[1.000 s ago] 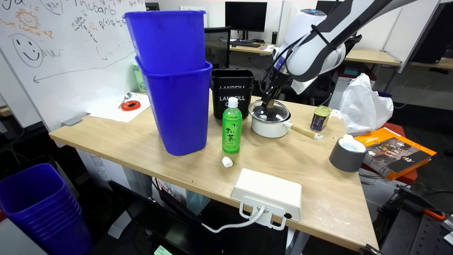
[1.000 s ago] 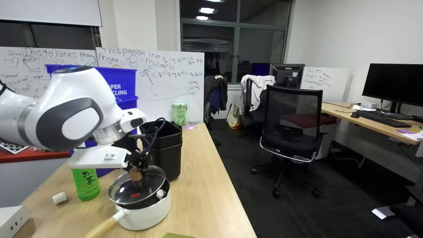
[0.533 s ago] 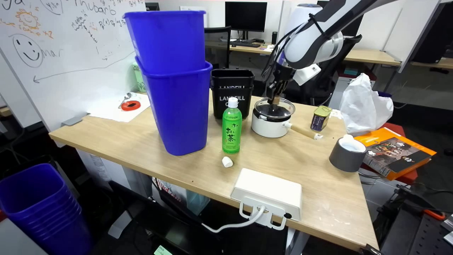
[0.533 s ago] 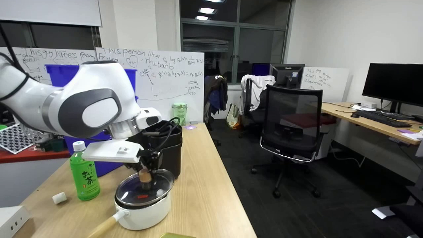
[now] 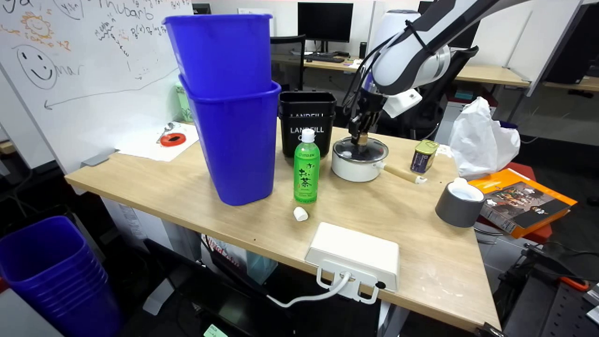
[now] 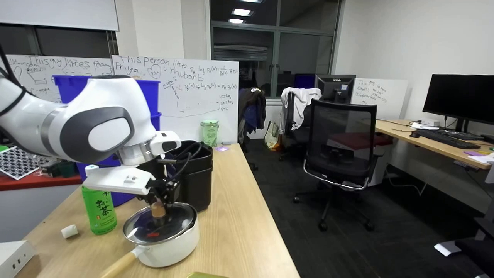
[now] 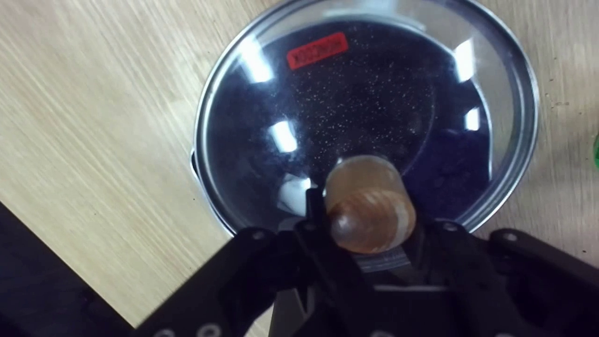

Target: Put the lid on the white pot.

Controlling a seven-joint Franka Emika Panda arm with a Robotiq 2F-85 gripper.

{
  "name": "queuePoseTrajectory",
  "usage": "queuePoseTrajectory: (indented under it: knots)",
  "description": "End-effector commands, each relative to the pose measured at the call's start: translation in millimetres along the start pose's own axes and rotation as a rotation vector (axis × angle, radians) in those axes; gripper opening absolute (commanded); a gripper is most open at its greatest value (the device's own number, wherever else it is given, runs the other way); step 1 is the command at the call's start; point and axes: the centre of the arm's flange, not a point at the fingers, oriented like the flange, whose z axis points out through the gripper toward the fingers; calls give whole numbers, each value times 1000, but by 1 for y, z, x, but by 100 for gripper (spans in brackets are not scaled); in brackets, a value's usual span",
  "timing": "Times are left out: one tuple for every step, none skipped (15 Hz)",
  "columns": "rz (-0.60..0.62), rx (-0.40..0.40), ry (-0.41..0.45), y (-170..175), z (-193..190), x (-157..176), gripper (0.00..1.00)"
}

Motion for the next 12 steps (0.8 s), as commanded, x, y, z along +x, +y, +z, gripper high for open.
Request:
queuePoseTrajectory:
  knots:
    - [-4,-15,8,-2,6,-2,16]
    - [-5,-22,13,0,7,-1,16]
    - [-8,-29,16,2,7,-1,16]
    - [-5,-31,18,2,8,-1,16]
    - [-4,-33,21,3,8,-1,16]
    - [1,-29,26,2,10,-2,16]
    - [2,-29,29,1,11,-2,16]
    - [4,-34,35,1,12,-2,16]
    - [6,-38,42,2,13,-2,16]
    - [9,-44,46,3,14,-2,16]
    - [14,-46,47,4,15,-2,16]
    - [19,-47,50,6,16,-2,16]
